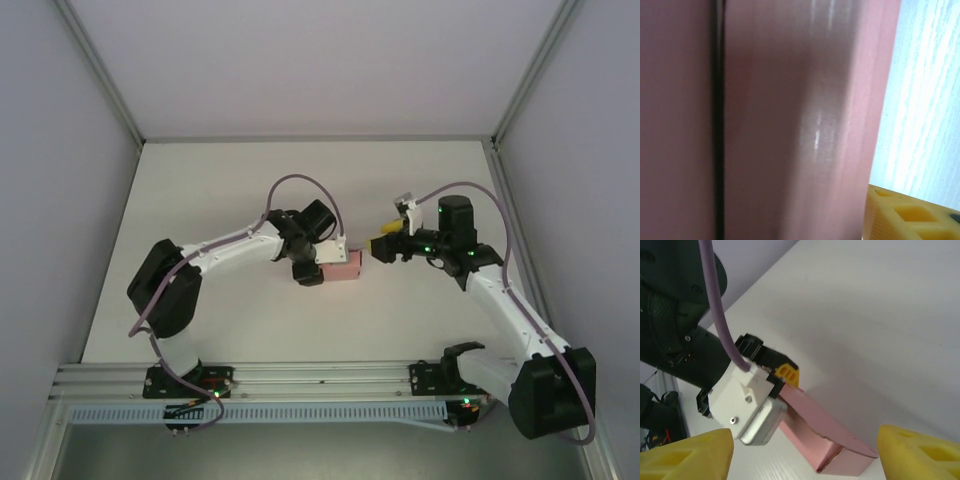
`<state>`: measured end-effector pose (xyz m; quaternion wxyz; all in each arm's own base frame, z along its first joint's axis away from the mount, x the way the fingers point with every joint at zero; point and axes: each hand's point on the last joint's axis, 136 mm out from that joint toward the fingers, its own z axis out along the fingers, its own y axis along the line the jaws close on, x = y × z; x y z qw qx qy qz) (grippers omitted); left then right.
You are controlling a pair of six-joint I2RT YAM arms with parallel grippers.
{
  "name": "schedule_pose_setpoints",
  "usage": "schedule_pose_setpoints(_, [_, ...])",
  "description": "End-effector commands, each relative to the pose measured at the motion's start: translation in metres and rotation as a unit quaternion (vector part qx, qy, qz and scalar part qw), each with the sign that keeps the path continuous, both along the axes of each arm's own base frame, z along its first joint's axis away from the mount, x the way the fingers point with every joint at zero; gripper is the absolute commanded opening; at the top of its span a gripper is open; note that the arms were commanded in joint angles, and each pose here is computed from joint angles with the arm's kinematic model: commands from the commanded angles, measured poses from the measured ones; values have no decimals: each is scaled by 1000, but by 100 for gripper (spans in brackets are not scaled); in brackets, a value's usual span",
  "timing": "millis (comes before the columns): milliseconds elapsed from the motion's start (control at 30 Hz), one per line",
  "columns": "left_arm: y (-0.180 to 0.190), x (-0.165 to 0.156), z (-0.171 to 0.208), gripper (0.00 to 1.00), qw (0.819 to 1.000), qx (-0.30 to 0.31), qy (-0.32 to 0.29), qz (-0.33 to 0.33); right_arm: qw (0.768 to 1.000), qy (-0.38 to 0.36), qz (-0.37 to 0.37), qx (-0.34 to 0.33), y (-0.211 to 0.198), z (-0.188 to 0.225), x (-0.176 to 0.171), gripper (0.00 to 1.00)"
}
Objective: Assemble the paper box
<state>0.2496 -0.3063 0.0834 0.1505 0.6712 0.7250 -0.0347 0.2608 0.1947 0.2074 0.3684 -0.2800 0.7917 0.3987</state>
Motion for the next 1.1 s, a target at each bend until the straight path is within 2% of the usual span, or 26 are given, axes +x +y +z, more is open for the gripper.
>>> schedule_pose_setpoints(0, [1, -8, -8, 59, 999, 7, 28, -19, 997, -30, 39, -66, 5, -15, -8, 71])
schedule_pose_setpoints(200, [2, -5, -7, 59, 999, 5, 30, -20, 987, -70, 59, -131, 5, -39, 1, 66])
schedule_pose_setpoints(433, [1, -5, -6, 59, 999, 3, 32, -19, 979, -40, 120, -158, 12, -61, 1, 61])
schedule_pose_setpoints(800, [2, -4, -7, 59, 999, 5, 32, -18, 967, -85, 80, -228, -1, -60, 35, 63])
schedule_pose_setpoints(900, [1, -5, -7, 59, 999, 4, 32, -20, 966, -82, 94, -225, 1, -62, 32, 62])
schedule_pose_setpoints(1067, [0, -3, -5, 59, 999, 1, 30, -16, 970, -58, 121, -201, 11, -65, 25, 53])
